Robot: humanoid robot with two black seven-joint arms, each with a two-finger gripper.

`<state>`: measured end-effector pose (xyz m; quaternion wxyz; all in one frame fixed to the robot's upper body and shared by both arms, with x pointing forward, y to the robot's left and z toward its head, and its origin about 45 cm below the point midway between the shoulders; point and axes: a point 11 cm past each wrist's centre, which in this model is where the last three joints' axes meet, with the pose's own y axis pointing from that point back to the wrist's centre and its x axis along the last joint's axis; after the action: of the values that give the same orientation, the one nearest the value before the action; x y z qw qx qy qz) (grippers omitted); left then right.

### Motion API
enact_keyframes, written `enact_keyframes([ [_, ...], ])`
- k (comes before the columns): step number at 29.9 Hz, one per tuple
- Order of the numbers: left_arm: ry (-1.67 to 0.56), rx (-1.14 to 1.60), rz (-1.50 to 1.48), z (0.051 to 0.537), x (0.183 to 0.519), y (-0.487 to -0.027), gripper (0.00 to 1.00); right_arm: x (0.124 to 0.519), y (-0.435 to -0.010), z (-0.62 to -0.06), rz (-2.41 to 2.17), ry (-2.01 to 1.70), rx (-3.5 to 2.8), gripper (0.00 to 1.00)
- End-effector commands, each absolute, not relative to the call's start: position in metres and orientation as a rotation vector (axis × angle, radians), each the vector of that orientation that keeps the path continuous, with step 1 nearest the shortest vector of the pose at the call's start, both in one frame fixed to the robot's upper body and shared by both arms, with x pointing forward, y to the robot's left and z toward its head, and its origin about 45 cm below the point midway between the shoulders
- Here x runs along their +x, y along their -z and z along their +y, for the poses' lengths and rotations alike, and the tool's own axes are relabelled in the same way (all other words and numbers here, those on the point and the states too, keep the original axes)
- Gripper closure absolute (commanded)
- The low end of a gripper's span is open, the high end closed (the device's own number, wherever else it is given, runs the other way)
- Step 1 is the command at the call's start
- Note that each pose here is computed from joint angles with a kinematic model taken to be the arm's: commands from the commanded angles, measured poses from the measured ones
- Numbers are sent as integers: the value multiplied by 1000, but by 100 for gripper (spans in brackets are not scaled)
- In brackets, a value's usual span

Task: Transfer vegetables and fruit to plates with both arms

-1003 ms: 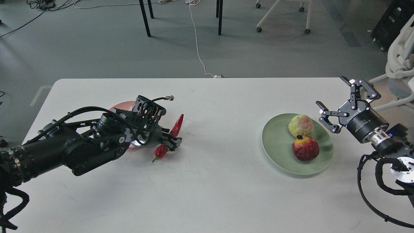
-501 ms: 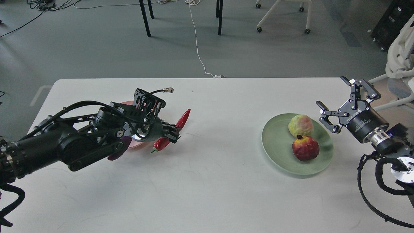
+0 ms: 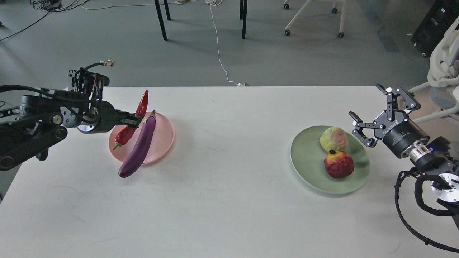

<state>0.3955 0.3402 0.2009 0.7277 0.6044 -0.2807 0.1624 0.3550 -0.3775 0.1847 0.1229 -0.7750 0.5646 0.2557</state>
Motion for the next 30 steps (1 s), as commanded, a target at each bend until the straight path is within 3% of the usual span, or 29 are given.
enact_keyframes([
  [1, -391, 1354, -589, 355, 391, -188, 42, 355, -185, -378, 1649, -746, -2262, 3],
  [4, -410, 1346, -599, 354, 393, -189, 6, 355, -185, -378, 1649, -746, -2262, 3],
  [5, -410, 1341, -597, 353, 393, -188, 1, 355, -185, -378, 1649, -746, -2262, 3],
  [10, -483, 1260, -615, 343, 406, -208, 0, 356, -187, -377, 1645, -739, -2264, 3],
  [15, -705, 858, -491, 296, 424, -256, 0, 362, -194, -375, 1628, -716, -2272, 3],
  [26, -1069, 156, -26, 234, 432, -257, 1, 372, -202, -357, 1567, -701, -2297, 2],
  [30, -1172, -36, 140, 242, 420, -233, 1, 374, -204, -356, 1556, -692, -2294, 1],
])
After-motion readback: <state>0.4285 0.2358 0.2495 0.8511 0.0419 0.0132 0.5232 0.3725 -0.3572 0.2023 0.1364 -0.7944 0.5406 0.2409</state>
